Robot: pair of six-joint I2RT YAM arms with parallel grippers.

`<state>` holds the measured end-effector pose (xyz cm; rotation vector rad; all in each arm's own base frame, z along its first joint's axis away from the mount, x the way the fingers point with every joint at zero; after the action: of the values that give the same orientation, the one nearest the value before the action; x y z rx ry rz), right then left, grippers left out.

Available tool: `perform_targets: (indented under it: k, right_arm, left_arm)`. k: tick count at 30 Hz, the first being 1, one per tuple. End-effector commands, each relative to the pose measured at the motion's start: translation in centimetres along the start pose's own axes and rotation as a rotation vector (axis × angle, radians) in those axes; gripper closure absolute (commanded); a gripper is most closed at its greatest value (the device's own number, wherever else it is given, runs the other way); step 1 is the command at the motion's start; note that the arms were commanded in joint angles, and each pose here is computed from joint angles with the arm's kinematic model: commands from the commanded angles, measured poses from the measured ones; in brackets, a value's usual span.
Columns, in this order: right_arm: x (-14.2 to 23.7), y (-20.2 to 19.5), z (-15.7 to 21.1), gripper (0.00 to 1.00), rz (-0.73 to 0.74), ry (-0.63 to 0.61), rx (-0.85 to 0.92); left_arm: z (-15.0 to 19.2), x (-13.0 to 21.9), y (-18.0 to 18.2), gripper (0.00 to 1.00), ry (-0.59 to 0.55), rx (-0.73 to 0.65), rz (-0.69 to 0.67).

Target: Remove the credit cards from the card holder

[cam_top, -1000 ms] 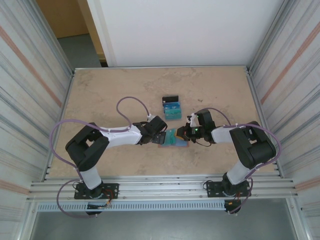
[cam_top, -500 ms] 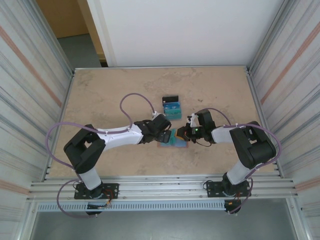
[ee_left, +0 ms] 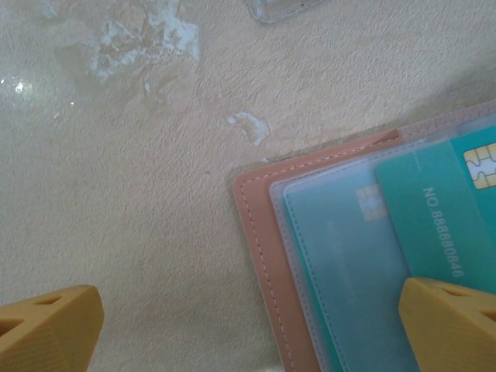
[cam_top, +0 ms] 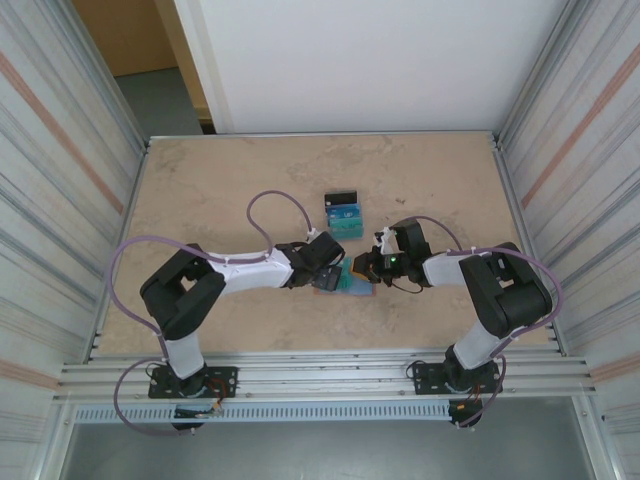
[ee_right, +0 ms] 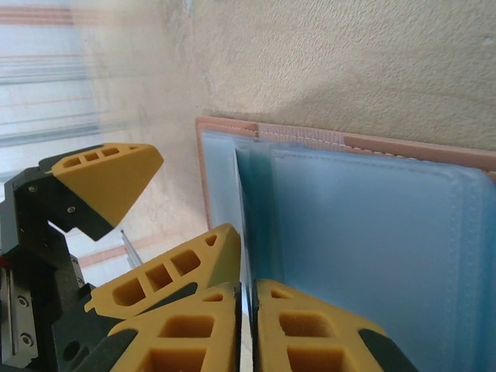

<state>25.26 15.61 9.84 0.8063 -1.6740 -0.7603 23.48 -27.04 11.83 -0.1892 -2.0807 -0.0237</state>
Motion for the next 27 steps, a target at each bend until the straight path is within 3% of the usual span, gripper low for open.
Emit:
perform_targets:
  k: [1, 9, 17, 27]
  right_arm:
    - [0.0, 0.2, 0.2, 0.83, 0.002, 0.004, 0.005]
    - [-1.2, 0.5, 0.3, 0.79, -0.003, 0.021, 0.012]
    - [-1.7, 0.6, 0.1, 0.90, 0.009, 0.015, 0.017]
    - [1.3, 1.5, 0.1, 0.93, 0.194, 0.005, 0.101]
  left_arm:
    - [0.4, -0.5, -0.1, 0.01, 0.032, -0.017, -0.013]
    - [0.7, -0.7, -0.1, 0.01, 0.047, -0.018, -0.010]
    - [0.9, -0.6, 0.2, 0.01, 0.044, -0.015, -0.013]
    - [0.0, 0.7, 0.8, 0.01, 0.000, -0.014, -0.005]
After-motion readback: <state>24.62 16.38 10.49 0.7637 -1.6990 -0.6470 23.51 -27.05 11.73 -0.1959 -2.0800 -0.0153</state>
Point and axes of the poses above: each hand's point on the last joint's axis, 136 mm out from that joint toward the fingers, its own x axis back along the fingers, its own y axis along the line the jaws close on, z = x × y, the point moved 10 cm from there along x, back along the fingers, and after that the axes turned 13 degrees about x, right-handed, at the moved point
